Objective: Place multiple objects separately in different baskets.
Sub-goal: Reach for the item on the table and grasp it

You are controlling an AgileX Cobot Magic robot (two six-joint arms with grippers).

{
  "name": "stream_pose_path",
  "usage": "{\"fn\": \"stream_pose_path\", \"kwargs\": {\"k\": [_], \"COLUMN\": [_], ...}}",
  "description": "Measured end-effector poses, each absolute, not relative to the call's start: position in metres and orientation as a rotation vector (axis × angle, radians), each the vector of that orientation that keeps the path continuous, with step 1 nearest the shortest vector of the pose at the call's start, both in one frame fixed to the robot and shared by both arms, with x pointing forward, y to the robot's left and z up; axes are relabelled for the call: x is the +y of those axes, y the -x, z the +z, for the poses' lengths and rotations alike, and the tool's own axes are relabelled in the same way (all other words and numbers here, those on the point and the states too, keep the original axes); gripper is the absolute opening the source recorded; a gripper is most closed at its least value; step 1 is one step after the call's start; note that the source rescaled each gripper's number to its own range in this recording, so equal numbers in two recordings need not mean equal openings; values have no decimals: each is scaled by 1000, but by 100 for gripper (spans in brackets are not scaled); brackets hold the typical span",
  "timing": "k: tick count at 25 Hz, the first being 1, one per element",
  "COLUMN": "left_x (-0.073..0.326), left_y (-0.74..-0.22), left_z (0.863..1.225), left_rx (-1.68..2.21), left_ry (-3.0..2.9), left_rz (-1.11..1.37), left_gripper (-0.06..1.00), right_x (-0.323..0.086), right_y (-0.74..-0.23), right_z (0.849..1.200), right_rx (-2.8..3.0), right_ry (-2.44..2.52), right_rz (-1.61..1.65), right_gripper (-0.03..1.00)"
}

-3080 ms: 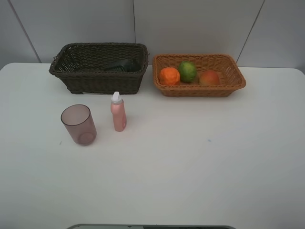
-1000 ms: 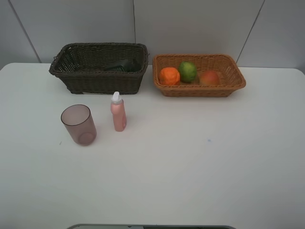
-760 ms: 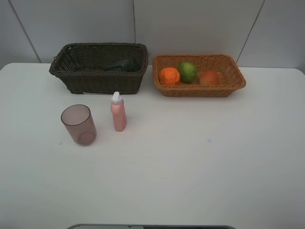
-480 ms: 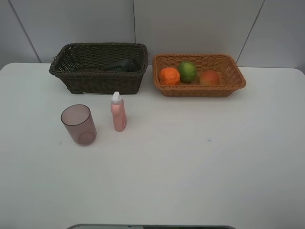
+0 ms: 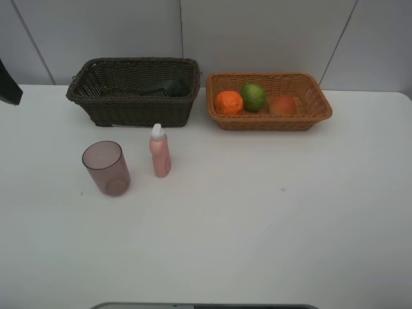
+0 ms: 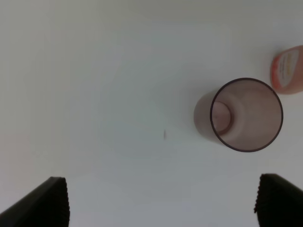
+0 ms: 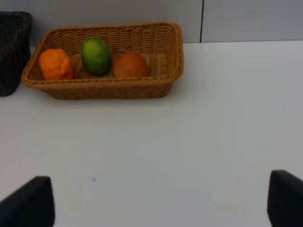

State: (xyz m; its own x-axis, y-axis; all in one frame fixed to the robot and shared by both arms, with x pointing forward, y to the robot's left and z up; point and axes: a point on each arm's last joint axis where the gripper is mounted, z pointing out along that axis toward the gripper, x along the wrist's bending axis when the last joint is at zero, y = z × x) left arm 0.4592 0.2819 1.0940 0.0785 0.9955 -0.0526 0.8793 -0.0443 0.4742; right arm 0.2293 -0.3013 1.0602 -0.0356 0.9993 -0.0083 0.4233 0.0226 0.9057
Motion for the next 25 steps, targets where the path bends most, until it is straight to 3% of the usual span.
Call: {"fn": "stream_pose_path", "kwargs": {"k": [6, 17, 25], "left_x": [279, 222, 208], "left_y": [-482, -526, -550], "left_z": [1074, 1035, 986], "left_rx": [1872, 1731, 1732], "left_ry": [-2009, -2254, -2397], "left_rz": [385, 332, 288], "left_gripper": [100, 100, 100], "right_x": [-301, -301, -301], "right_y": [-229, -229, -229], "right_z": [1060, 1060, 1060], "right_rx": [1558, 1558, 1558], "right_ry": [-1495, -1495, -1495], "right_rz": [982, 983, 983], "right_gripper": [100, 100, 100]}}
